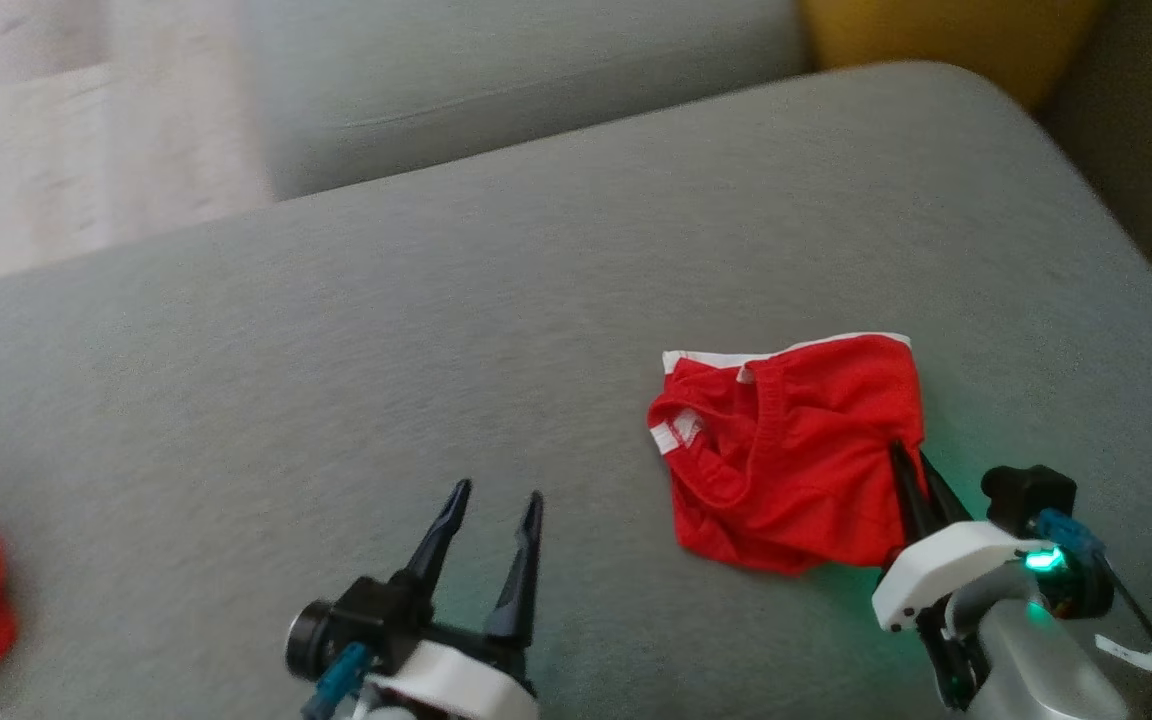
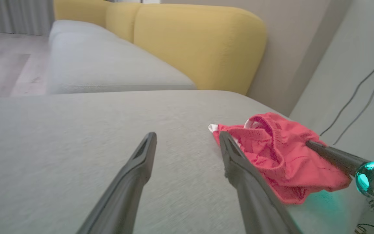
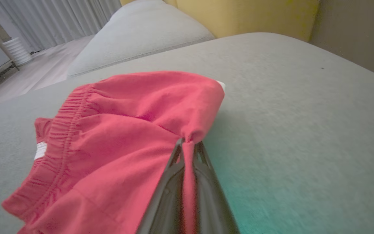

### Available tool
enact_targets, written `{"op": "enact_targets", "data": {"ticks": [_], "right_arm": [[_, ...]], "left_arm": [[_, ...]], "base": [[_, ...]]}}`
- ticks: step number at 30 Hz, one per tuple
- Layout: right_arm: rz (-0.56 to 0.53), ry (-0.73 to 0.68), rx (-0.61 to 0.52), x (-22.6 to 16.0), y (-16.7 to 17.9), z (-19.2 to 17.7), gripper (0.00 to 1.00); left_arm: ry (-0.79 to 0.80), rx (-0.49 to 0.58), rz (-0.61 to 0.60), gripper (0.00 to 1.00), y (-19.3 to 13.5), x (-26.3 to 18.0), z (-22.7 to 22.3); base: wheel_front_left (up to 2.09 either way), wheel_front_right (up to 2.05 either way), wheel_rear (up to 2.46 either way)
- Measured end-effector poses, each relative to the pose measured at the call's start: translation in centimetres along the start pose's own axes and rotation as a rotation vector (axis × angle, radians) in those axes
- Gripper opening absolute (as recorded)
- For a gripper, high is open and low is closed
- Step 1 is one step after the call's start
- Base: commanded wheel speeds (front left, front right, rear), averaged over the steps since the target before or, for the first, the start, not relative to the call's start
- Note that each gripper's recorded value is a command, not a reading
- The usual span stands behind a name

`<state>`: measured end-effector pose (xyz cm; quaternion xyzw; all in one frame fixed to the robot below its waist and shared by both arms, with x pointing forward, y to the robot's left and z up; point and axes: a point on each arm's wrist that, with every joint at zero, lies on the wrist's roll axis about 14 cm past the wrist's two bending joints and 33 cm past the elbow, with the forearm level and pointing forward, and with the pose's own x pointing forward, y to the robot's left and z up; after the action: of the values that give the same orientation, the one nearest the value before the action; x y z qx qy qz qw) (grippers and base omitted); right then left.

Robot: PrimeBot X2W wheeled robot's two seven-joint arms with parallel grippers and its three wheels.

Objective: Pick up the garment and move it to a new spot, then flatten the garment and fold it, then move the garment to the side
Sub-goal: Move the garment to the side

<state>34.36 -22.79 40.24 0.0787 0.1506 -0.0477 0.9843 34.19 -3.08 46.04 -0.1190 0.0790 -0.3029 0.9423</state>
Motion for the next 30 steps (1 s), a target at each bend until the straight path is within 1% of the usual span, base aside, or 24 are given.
{"op": "enact_targets", "data": {"ticks": [3,5,9,12,15,19,21,26,28,30], "right_arm": [[-0.063,-0.004,0.018,-1.6,-2.2,-0.3,0.0],[-0.106,-0.008,0.039,-2.6,-3.5,-0.5,0.0],[-0.164,-0.004,0.054,-4.2,-5.4,-1.0,0.0],[-0.186,0.018,0.02,-4.7,-6.9,-1.3,0.0],[-0.171,0.026,-0.062,-3.8,-7.9,-0.3,0.0],[-0.142,0.009,-0.195,-1.5,-9.0,3.1,0.0],[-0.149,0.007,-0.259,-0.3,-10.2,4.9,0.0],[-0.228,0.008,-0.366,2.2,-14.5,9.5,0.0],[-0.273,0.017,-0.386,2.9,-16.3,10.8,0.0],[-0.327,0.025,-0.381,3.4,-18.3,11.8,0.0]], "left_arm": [[-0.005,-0.011,-0.149,1.0,-3.8,1.7,0.5],[0.006,-0.025,-0.218,1.0,-5.8,2.3,0.2],[0.041,-0.036,-0.299,1.0,-8.0,2.8,-0.8],[0.064,-0.041,-0.321,1.0,-8.6,2.7,-1.5],[0.088,-0.04,-0.295,1.0,-7.8,2.3,-2.4],[0.111,-0.036,-0.246,1.0,-6.3,1.8,-3.2],[0.121,-0.037,-0.22,1.0,-5.4,1.7,-3.7],[0.146,-0.042,-0.159,1.0,-3.2,1.4,-4.7],[0.15,-0.041,-0.137,1.0,-2.3,1.4,-5.0],[0.147,-0.036,-0.115,1.0,-1.4,1.5,-4.9]], "base": [[0.0,0.0,0.0],[0.0,0.0,0.0],[0.0,0.0,0.0],[0.0,0.0,0.0],[0.0,0.0,0.0],[0.0,0.0,0.0],[0.0,0.0,0.0],[0.0,0.0,0.0],[0.0,0.0,0.0],[0.0,0.0,0.0]]}}
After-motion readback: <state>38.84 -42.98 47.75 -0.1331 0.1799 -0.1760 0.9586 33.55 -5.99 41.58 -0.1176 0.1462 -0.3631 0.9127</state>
